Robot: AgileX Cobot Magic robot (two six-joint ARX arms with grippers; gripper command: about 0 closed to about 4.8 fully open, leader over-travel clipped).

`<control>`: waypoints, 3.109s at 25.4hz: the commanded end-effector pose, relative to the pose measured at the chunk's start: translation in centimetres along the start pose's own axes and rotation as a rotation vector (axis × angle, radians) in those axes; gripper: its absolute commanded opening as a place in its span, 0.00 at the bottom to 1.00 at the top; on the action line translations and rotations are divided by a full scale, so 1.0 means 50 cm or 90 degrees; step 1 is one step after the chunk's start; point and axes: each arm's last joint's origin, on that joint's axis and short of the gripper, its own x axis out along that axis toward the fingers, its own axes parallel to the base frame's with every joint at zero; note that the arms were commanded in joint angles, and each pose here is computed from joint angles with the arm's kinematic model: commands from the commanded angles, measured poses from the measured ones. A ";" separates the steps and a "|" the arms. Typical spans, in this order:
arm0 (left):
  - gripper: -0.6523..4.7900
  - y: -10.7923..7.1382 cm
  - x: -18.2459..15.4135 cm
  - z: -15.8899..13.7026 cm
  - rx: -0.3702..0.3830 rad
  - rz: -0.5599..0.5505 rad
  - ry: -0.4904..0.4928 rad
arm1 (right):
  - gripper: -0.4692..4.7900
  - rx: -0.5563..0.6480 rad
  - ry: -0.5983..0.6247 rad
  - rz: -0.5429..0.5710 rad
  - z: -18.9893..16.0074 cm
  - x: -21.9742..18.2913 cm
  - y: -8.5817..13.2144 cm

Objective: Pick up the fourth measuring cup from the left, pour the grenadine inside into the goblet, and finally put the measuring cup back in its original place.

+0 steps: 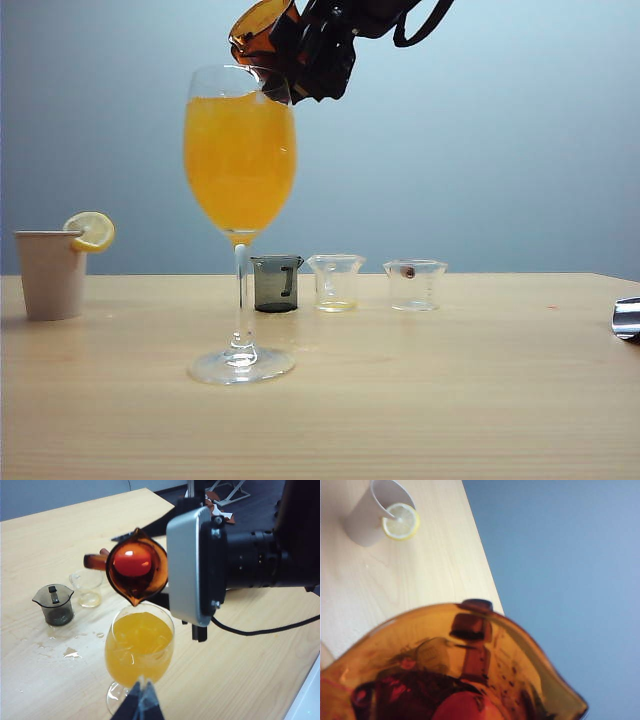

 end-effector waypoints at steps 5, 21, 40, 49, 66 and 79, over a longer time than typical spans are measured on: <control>0.11 -0.001 -0.003 0.003 0.007 -0.002 -0.006 | 0.13 -0.025 -0.015 -0.027 0.009 -0.003 -0.012; 0.11 -0.001 -0.003 0.003 0.007 -0.002 -0.005 | 0.13 -0.095 -0.008 -0.016 0.022 0.004 0.011; 0.11 -0.001 -0.003 0.003 0.007 -0.002 -0.005 | 0.13 -0.105 -0.003 -0.057 0.025 0.003 -0.001; 0.11 -0.001 -0.003 0.003 0.007 -0.002 -0.005 | 0.12 -0.104 -0.005 -0.063 0.027 -0.003 -0.006; 0.11 -0.001 -0.003 0.002 0.005 -0.002 0.000 | 0.12 -0.153 -0.003 -0.065 0.028 -0.005 -0.007; 0.11 -0.001 -0.003 0.002 0.005 -0.002 0.000 | 0.12 -0.179 -0.002 -0.065 0.028 -0.005 -0.007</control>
